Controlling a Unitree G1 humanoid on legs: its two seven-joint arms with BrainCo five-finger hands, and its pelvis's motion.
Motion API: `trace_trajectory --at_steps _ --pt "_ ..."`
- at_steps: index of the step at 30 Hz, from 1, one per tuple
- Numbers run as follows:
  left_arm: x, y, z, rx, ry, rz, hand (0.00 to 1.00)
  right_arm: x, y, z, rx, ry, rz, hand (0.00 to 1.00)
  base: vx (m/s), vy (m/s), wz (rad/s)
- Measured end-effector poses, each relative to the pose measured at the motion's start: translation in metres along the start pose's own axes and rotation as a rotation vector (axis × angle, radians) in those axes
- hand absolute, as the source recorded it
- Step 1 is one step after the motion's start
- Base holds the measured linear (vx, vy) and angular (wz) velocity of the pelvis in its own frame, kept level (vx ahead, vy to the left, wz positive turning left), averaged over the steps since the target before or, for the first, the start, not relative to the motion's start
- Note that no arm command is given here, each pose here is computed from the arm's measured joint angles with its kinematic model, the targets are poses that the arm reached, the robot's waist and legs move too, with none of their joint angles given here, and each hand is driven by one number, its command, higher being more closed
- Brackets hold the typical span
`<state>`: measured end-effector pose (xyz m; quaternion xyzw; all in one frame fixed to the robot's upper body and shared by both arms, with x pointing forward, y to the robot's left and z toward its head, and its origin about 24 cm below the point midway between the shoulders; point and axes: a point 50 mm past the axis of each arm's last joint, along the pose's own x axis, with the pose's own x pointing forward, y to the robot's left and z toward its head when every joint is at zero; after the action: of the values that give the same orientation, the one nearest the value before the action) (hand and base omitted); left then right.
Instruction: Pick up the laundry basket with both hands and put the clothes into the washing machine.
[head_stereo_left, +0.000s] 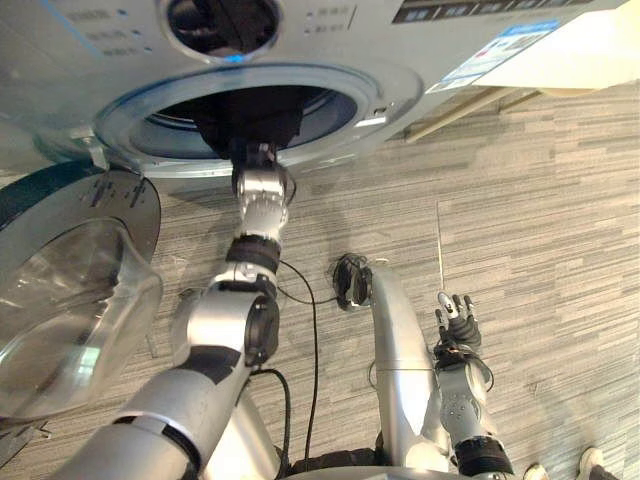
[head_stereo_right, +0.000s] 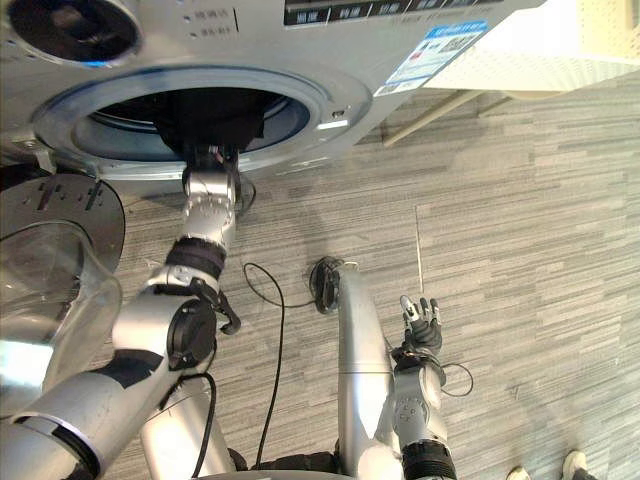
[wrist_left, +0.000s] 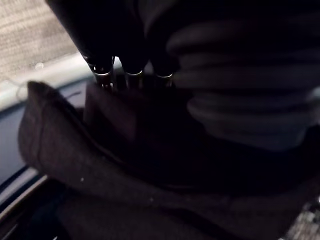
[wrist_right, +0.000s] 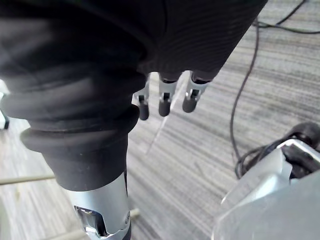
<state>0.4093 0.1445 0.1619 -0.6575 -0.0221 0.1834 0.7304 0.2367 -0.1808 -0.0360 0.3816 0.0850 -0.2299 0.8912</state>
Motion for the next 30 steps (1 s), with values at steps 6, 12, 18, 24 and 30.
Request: trace_trajectory --at_steps 6,12,18,24,30 --pt "0.004 0.070 0.033 -0.065 -0.085 0.192 0.00 -0.002 0.003 -0.008 0.014 0.021 -0.004 0.00 0.01 -0.118 0.10" --pt "0.009 0.028 0.047 -0.031 -0.126 0.083 0.00 -0.002 0.004 -0.009 0.012 0.020 0.003 0.00 0.02 -0.076 -0.03" --pt "0.001 0.001 0.024 0.027 -0.134 0.054 0.00 -0.002 0.002 -0.006 0.024 -0.003 0.000 0.00 -0.03 -0.034 -0.11" --pt "-0.013 -0.050 0.004 -0.010 -0.125 -0.029 0.00 0.001 -0.013 0.005 0.030 -0.038 -0.043 0.00 -0.13 0.054 -0.29" --pt "-0.017 -0.079 0.001 -0.066 -0.070 -0.075 0.00 0.001 -0.031 0.017 0.022 -0.053 -0.090 0.00 -0.07 0.093 -0.19"
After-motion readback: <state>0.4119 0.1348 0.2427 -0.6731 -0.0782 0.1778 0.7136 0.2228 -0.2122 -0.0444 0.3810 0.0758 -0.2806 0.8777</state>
